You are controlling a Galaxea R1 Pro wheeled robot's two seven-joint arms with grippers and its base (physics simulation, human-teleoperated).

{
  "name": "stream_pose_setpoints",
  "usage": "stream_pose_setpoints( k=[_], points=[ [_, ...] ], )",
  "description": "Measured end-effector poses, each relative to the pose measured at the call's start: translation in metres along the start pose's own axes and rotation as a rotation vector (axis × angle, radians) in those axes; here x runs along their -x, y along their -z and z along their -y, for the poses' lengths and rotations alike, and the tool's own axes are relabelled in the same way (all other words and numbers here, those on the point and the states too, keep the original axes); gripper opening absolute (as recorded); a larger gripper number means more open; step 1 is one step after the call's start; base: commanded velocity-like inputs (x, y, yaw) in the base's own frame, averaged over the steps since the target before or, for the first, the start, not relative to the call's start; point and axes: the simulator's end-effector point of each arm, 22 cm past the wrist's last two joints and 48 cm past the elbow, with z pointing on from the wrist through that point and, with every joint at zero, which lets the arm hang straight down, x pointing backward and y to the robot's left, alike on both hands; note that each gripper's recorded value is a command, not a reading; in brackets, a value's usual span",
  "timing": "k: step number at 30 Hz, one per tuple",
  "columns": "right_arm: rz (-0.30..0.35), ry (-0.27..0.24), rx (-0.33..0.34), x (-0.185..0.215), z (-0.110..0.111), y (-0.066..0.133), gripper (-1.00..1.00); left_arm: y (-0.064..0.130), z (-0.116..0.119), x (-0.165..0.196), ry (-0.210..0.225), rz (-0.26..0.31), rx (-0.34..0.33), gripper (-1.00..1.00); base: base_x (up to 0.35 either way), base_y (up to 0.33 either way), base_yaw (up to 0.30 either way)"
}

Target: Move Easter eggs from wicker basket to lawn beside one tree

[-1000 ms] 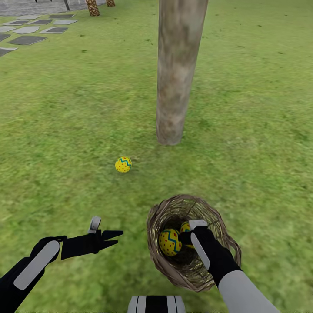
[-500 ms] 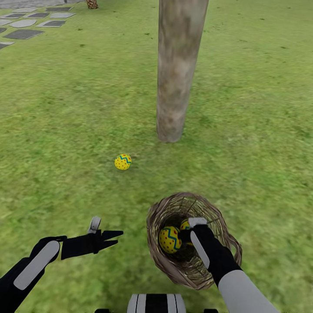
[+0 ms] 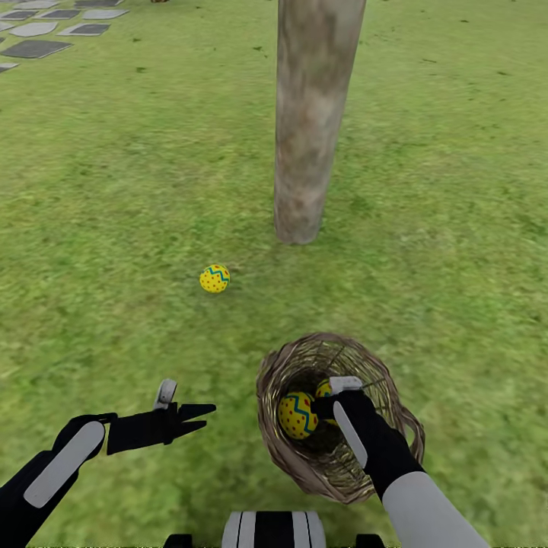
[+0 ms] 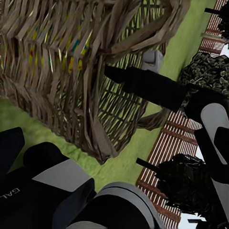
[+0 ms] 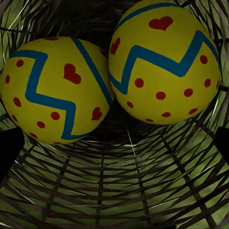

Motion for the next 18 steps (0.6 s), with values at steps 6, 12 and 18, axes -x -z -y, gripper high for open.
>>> stream_pose_setpoints(
  k=[6, 12, 18],
  points=[
    [-0.007, 0.011, -0.002, -0.004, 0.000, -0.004, 1.00, -0.001, -0.004, -0.001, 0.007, -0.003, 0.002, 1.00, 0.000, 0.000, 0.000],
    [0.000, 0.014, 0.003, -0.001, -0.003, -0.005, 1.00, -0.003, -0.007, -0.002, 0.014, -0.007, 0.004, 1.00, 0.000, 0.000, 0.000],
    [0.003, 0.018, -0.003, -0.001, -0.001, -0.007, 1.00, -0.004, -0.011, -0.004, 0.023, -0.011, 0.007, 1.00, 0.000, 0.000, 0.000]
  ],
)
